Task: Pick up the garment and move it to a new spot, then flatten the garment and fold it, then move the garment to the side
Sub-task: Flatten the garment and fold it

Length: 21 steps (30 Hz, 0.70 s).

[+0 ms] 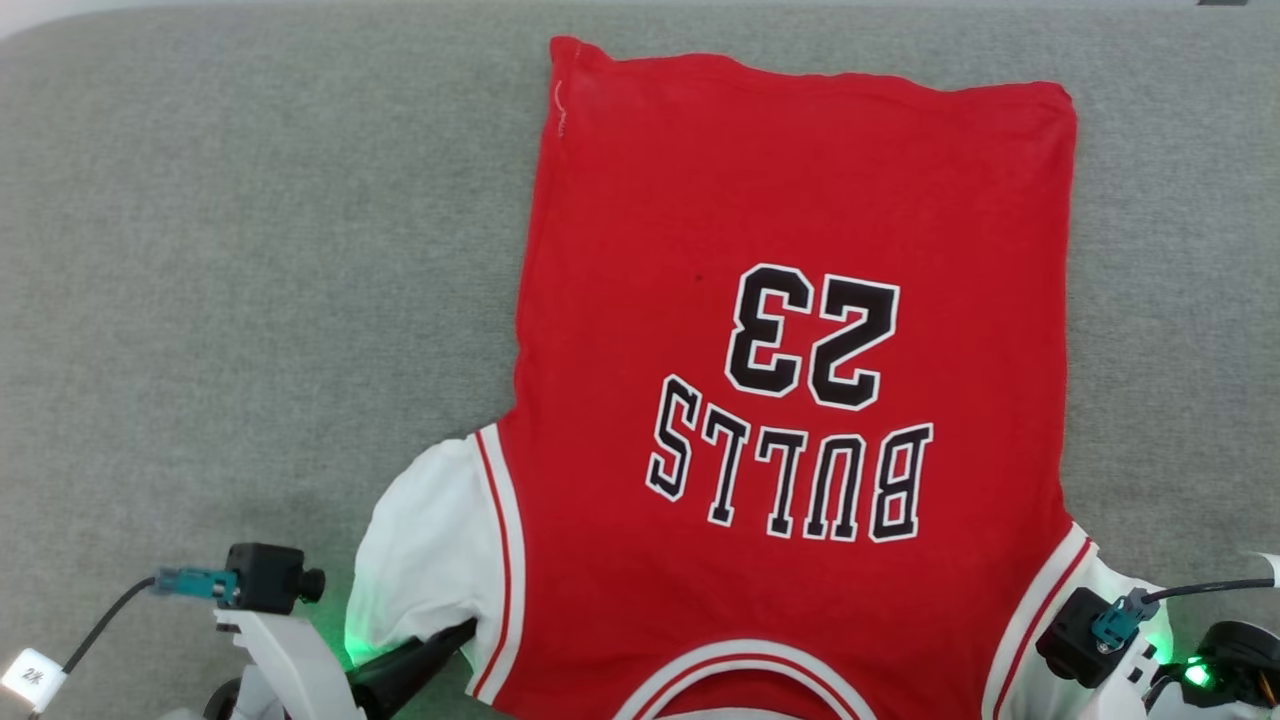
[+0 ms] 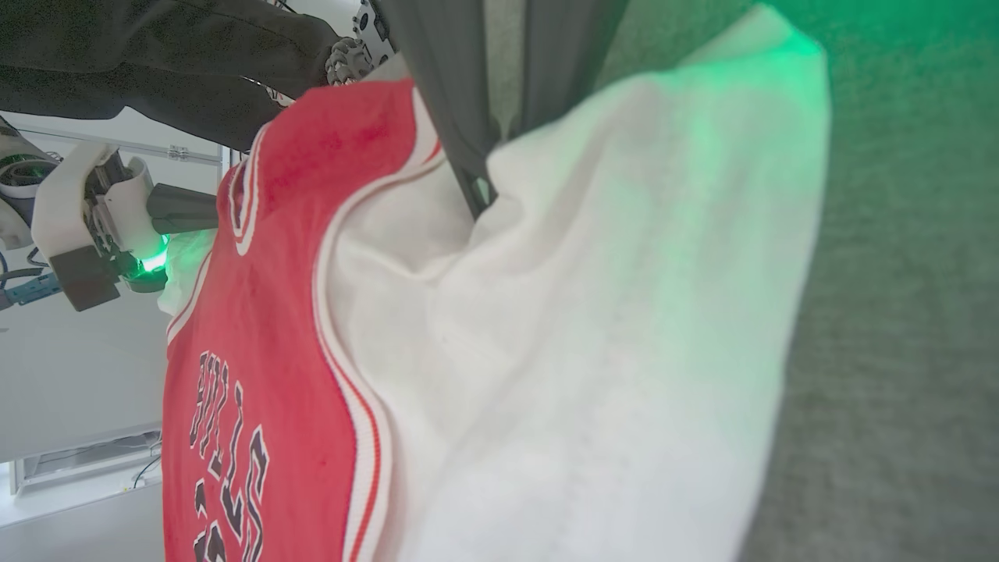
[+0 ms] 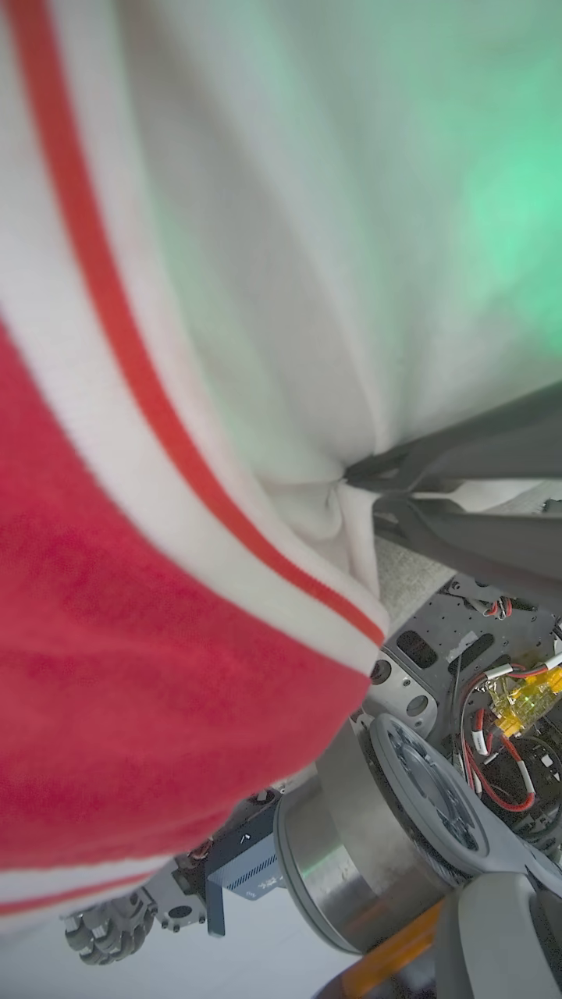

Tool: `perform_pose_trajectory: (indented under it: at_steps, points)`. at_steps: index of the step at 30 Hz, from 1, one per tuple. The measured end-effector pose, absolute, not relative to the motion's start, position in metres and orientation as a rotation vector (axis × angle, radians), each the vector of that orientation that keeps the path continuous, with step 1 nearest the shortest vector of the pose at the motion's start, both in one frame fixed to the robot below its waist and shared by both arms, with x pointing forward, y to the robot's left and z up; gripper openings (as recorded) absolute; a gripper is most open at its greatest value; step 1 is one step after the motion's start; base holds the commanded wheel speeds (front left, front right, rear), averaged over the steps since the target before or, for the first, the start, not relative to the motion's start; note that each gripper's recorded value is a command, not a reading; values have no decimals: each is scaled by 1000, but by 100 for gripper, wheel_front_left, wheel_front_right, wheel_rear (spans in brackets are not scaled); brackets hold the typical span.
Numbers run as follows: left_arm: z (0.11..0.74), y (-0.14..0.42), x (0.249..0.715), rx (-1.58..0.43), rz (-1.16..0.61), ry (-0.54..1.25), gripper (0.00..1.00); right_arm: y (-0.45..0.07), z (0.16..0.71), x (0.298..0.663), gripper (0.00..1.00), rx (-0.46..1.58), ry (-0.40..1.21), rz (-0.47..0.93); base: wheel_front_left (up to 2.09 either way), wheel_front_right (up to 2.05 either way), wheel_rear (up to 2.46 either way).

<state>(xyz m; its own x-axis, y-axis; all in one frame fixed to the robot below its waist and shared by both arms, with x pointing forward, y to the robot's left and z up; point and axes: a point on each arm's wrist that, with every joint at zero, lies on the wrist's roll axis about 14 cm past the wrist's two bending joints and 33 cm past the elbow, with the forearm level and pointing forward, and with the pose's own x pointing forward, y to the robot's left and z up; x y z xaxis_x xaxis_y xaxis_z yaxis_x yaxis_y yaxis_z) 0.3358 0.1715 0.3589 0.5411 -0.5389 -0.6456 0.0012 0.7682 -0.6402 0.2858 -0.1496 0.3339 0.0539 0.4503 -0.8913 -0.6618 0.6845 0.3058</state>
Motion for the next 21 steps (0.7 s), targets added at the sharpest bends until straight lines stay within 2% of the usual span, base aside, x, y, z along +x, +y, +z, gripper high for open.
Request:
perform_pose_trajectory:
  at_steps: [1, 3, 4, 9, 12, 16, 21]
  points:
    - [359, 171, 337, -633, -350, 955, 0, -150, 334, 287, 18, -205, 1245, 851, 0, 0, 0]
    - [359, 170, 338, -631, -355, 953, 0, -151, 334, 290, 97, -202, 1214, 844, 0, 0, 0]
    - [359, 169, 339, -629, -357, 951, 0, -151, 335, 290, 100, -197, 1207, 841, 0, 0, 0]
    - [362, 166, 341, -647, -363, 928, 0, -145, 357, 287, 100, -149, 1139, 862, 0, 0, 0]
    - [364, 163, 341, -666, -363, 911, 0, -162, 391, 325, 100, -156, 1006, 786, 0, 0, 0]
    - [368, 160, 341, -680, -365, 888, 0, -163, 437, 352, 100, -79, 874, 757, 0, 0, 0]
    - [374, 155, 342, -690, -379, 862, 0, -178, 490, 416, 100, -43, 653, 652, 0, 0, 0]
